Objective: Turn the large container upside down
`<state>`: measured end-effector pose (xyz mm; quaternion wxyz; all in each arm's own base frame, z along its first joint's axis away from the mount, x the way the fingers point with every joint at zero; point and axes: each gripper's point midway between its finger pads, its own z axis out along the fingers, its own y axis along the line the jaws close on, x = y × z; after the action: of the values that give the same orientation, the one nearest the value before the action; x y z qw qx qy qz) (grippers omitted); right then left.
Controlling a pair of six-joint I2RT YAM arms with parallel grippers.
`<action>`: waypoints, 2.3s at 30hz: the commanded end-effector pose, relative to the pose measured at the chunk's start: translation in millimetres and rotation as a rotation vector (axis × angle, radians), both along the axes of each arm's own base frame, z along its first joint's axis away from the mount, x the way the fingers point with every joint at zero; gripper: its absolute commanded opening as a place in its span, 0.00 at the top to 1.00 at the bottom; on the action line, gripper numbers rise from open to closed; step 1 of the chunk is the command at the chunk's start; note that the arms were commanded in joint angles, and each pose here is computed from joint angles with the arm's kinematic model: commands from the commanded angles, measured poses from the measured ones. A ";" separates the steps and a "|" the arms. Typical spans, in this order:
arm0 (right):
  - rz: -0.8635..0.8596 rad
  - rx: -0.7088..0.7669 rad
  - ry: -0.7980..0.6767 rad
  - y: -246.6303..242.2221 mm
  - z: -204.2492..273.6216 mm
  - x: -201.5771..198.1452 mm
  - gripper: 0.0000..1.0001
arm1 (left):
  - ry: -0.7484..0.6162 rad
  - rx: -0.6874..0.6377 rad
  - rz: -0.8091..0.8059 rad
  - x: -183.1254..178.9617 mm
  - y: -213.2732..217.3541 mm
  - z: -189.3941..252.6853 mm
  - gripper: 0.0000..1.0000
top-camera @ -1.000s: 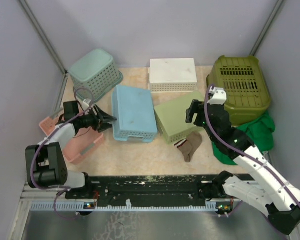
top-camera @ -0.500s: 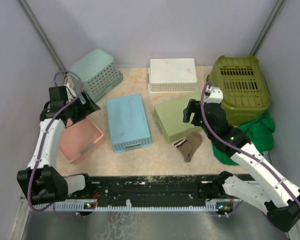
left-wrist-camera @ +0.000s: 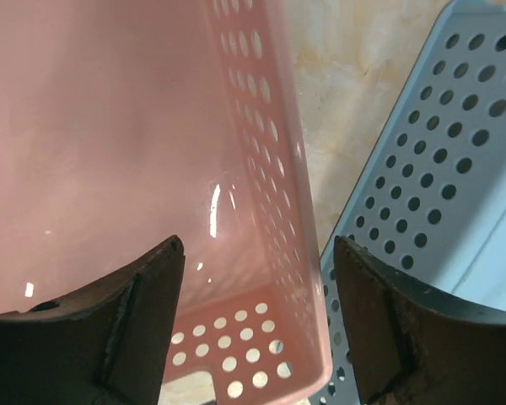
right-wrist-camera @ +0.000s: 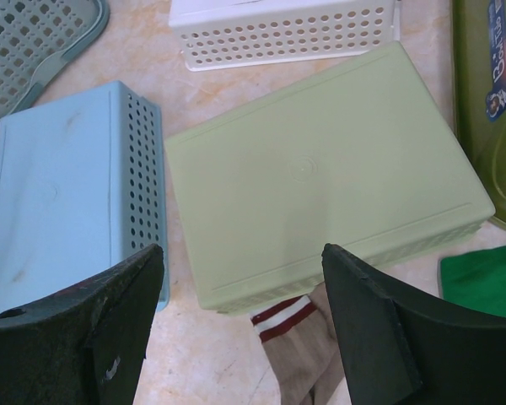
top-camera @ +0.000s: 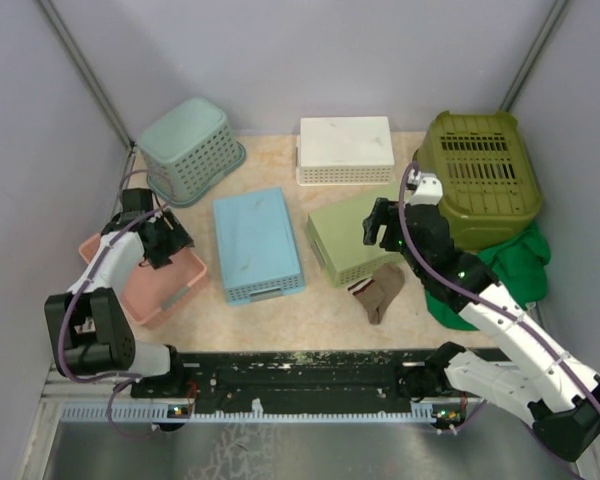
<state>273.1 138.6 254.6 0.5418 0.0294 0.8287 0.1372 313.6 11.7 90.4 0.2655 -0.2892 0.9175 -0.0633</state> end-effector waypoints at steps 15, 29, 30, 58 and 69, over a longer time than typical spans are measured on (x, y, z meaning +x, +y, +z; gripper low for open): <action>0.006 0.055 -0.050 5.3 16.7 5.2 0.24 | -0.062 0.042 -0.126 -8.2 -4.7 86.9 1.00; 0.029 0.052 -0.043 9.5 12.9 4.9 0.24 | -0.255 -0.274 -0.349 -32.7 -74.7 158.1 1.00; 0.029 0.052 -0.041 9.6 12.3 4.7 0.24 | -0.263 -0.308 -0.365 -33.9 -80.3 160.3 1.00; 0.056 0.038 -0.049 14.1 13.5 7.2 0.24 | -0.127 -0.292 -0.153 -40.9 -23.9 80.1 0.85; 0.064 0.049 -0.044 17.5 13.0 7.8 0.24 | -0.074 0.024 0.057 -62.4 34.5 88.3 0.48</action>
<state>274.1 151.0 252.1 0.5337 0.0091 0.8310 0.1565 276.2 1.7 201.3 0.3366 -0.2628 0.8835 -0.1928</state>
